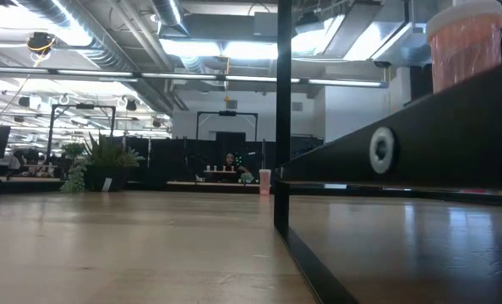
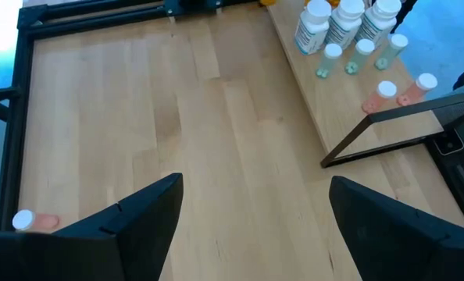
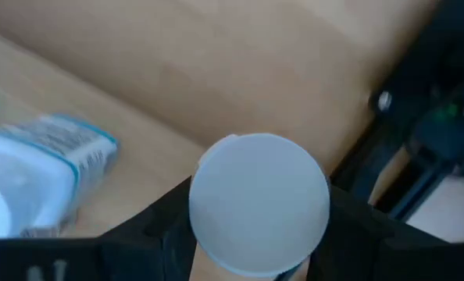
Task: Pick and place medicine bottles onto shelf by color
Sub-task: Put the orange pill bottle on the shelf aligned with the other orange pill bottles
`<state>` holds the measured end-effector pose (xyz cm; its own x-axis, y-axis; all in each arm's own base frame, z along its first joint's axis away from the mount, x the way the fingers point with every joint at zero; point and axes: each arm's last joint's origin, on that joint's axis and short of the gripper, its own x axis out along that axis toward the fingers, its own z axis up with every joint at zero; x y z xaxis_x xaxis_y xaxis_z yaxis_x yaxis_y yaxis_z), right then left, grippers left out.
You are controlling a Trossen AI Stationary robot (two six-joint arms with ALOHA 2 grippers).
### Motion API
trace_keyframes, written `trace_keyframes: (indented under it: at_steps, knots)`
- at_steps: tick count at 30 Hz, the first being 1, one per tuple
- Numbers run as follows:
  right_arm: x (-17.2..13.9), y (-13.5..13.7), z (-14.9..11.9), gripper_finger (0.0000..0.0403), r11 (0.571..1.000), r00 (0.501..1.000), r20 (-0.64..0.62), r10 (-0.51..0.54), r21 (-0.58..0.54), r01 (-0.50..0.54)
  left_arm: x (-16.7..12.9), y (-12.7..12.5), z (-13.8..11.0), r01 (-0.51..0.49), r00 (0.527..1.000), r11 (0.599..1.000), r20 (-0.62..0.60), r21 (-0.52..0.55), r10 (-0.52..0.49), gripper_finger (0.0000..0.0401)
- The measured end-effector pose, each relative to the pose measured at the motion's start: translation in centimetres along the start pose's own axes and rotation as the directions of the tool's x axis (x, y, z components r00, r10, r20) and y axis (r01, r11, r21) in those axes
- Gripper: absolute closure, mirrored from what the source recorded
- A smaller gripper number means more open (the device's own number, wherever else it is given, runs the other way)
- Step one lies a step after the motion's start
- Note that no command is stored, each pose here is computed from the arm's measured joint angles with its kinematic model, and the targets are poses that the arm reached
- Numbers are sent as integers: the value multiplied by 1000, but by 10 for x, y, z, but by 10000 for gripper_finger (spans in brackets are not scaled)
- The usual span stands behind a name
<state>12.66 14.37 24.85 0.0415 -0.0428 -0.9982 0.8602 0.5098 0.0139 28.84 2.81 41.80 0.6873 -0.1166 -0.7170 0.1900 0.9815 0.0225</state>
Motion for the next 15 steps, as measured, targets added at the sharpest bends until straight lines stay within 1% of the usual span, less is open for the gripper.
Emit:
trace_keyframes:
  at_steps: [2,6,15]
  knots:
    - [3,3,-6,196,1000,1000,-26,-2,12,2,0,0,0,0,1000,1000,0,0,0,85]
    - [8,10,-16,196,999,999,-42,30,19,-29,0,0,0,0,1000,1000,0,0,0,85]
    - [21,24,-25,196,999,999,-40,27,22,-26,0,0,0,0,1000,1000,0,0,0,85]
